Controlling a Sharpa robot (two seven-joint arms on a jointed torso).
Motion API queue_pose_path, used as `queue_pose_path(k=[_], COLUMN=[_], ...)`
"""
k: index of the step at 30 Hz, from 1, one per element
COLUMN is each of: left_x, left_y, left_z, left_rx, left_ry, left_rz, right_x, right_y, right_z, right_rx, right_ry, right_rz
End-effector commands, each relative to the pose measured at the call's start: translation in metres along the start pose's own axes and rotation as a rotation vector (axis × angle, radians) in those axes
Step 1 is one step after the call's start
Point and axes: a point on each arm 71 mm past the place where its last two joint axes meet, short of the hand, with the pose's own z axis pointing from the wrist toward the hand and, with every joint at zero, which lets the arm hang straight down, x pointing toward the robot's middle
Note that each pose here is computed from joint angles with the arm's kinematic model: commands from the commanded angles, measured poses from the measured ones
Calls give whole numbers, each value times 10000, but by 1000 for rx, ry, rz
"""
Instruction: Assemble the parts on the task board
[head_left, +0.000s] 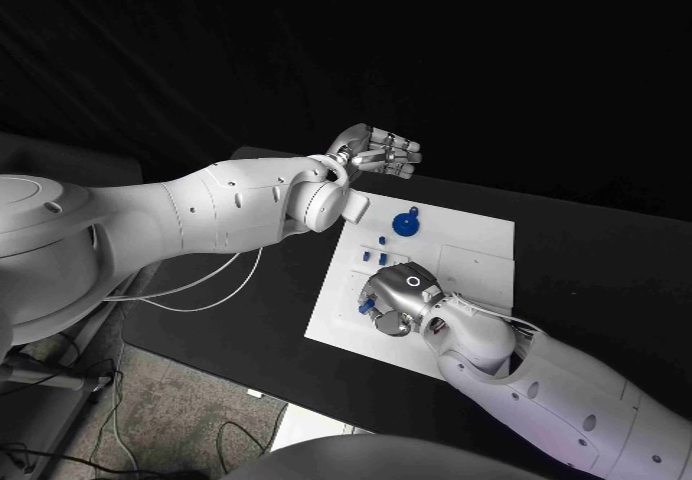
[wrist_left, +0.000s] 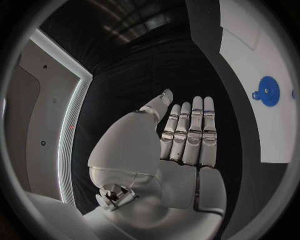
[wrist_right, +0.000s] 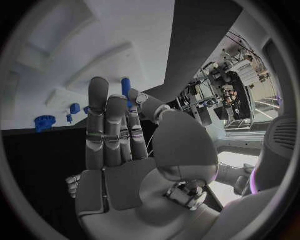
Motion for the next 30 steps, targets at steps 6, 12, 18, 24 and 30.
queue_pose_path(k=[6, 12, 18, 24, 30], left_x=[19, 9, 12, 8, 28], left_y=[-12, -11, -10, -9, -11], left_z=[2, -1, -1, -1, 6], left_rx=[9, 8, 8, 7, 8], left_ry=[15, 13, 14, 14, 18], left_rz=[-10, -10, -10, -10, -11], right_x=[50, 51, 52, 58, 56], right_y=[-32, -36, -36, -24, 32], right_z=[-22, -37, -41, -27, 12], right_rx=[15, 15, 18, 22, 12], right_ry=[42, 42, 41, 52, 62], right_rz=[-19, -18, -17, -21, -36])
